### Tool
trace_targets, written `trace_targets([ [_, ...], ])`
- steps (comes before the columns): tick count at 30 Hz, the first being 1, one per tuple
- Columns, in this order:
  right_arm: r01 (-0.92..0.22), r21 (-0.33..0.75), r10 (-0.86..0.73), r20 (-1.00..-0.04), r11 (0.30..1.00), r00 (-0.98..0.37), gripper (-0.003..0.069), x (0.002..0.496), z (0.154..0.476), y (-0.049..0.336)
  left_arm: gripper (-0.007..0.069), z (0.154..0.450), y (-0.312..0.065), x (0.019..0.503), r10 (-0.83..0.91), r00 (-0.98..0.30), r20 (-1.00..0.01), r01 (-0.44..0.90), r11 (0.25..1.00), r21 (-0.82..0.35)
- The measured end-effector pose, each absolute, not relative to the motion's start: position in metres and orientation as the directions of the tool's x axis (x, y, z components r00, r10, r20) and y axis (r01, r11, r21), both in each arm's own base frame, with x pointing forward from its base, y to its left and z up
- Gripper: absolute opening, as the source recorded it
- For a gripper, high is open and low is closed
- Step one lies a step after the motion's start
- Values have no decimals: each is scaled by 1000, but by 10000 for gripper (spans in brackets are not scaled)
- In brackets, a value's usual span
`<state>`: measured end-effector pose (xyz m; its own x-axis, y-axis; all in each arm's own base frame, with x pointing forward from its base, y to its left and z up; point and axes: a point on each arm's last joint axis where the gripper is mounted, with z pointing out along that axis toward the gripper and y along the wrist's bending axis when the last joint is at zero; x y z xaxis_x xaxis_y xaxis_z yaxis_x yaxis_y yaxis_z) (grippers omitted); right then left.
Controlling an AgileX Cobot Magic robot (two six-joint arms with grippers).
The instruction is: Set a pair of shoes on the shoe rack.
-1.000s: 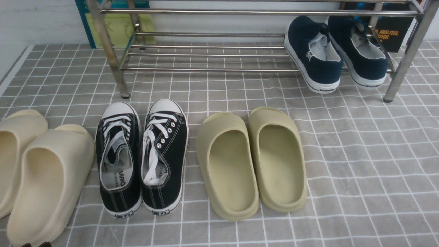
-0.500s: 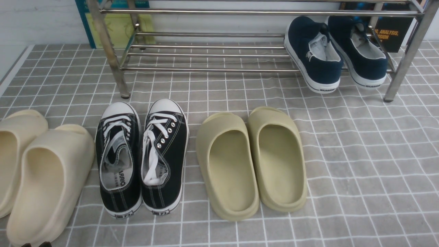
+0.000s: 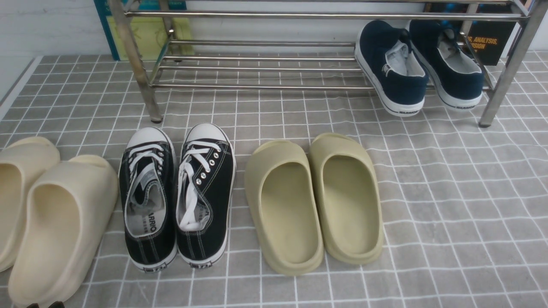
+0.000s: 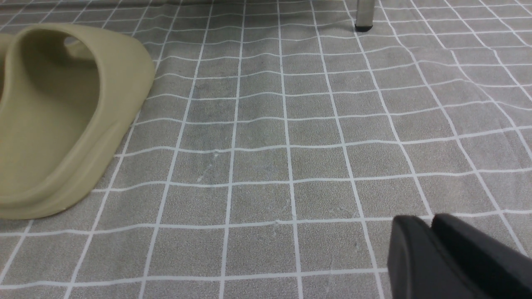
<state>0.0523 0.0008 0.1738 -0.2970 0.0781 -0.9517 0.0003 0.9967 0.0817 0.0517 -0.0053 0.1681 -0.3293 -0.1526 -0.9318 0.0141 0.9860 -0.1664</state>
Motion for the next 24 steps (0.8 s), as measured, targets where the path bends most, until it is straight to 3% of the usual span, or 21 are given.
trace_targets([
  [24,0,82,78,-952,997,-297,132,52,174,1,239,168,-5,52,-153,-329,-932,14,986,-166],
])
